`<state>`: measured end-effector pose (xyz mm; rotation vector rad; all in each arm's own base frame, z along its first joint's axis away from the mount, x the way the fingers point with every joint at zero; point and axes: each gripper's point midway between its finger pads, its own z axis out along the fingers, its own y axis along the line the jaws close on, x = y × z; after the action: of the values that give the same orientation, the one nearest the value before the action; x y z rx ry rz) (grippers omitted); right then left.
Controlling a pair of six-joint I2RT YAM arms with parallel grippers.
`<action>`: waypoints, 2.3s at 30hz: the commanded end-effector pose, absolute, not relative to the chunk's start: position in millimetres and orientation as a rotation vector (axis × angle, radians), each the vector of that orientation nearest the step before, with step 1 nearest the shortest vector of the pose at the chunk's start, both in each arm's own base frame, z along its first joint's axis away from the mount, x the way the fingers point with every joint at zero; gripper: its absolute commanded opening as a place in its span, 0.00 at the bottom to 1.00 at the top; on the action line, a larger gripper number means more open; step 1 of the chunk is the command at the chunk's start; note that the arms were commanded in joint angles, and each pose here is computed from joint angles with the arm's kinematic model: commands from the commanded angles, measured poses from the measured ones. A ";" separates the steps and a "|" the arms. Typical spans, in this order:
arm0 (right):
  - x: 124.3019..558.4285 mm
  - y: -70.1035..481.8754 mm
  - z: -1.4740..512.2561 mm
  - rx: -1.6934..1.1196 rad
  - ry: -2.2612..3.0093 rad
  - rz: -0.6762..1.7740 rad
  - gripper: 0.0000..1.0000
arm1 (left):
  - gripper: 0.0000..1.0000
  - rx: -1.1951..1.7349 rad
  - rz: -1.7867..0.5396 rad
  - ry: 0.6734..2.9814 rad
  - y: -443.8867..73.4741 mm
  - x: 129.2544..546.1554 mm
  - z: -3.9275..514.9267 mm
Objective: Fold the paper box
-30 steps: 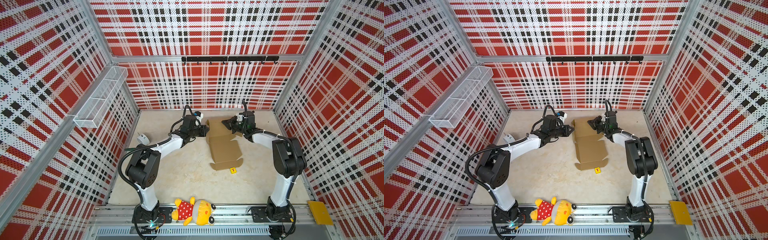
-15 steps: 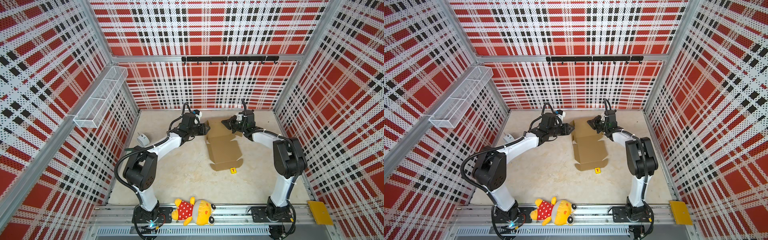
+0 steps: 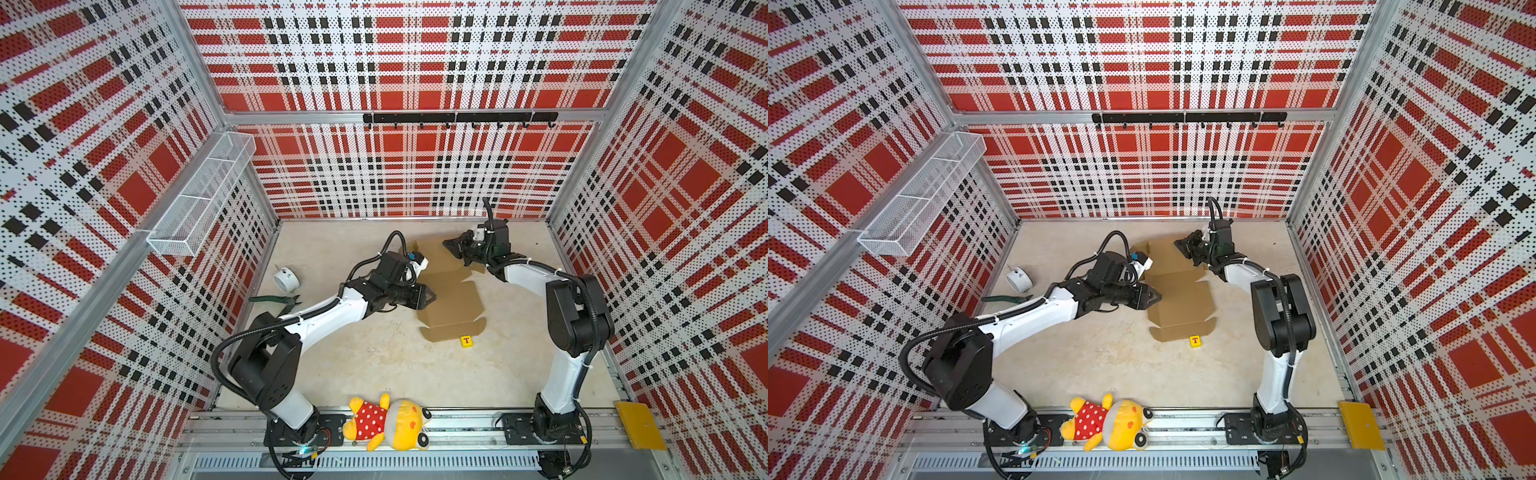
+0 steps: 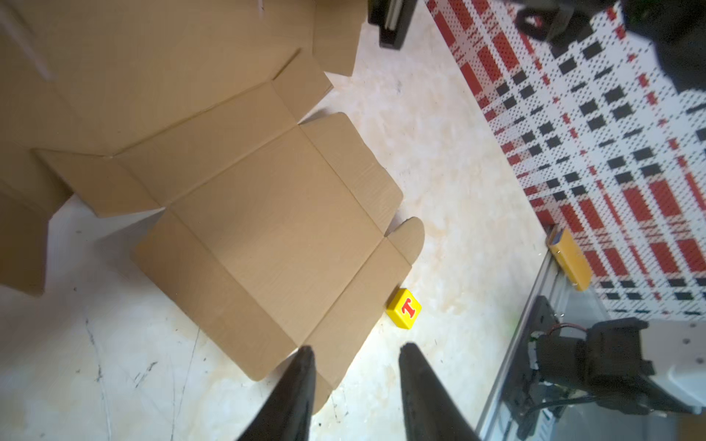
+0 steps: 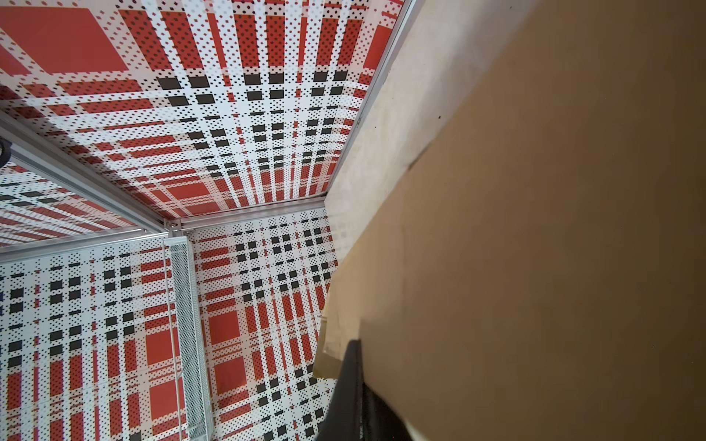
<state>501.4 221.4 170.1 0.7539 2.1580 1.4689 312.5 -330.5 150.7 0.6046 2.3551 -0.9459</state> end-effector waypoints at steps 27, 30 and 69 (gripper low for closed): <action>499.8 221.6 164.9 0.731 2.129 1.477 0.02 | 0.00 0.526 -0.276 2.705 -282.5 360.3 12.2; 499.5 222.2 165.1 0.730 2.127 1.489 0.02 | 0.00 0.527 -0.249 2.715 -278.1 356.5 10.2; 499.4 225.1 176.2 0.696 2.114 1.491 0.02 | 0.37 0.180 -0.471 2.446 -192.2 460.5 132.8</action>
<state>499.2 222.0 167.5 0.7400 2.1310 1.4941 458.9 -171.8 141.5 0.1562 2.4158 -0.3416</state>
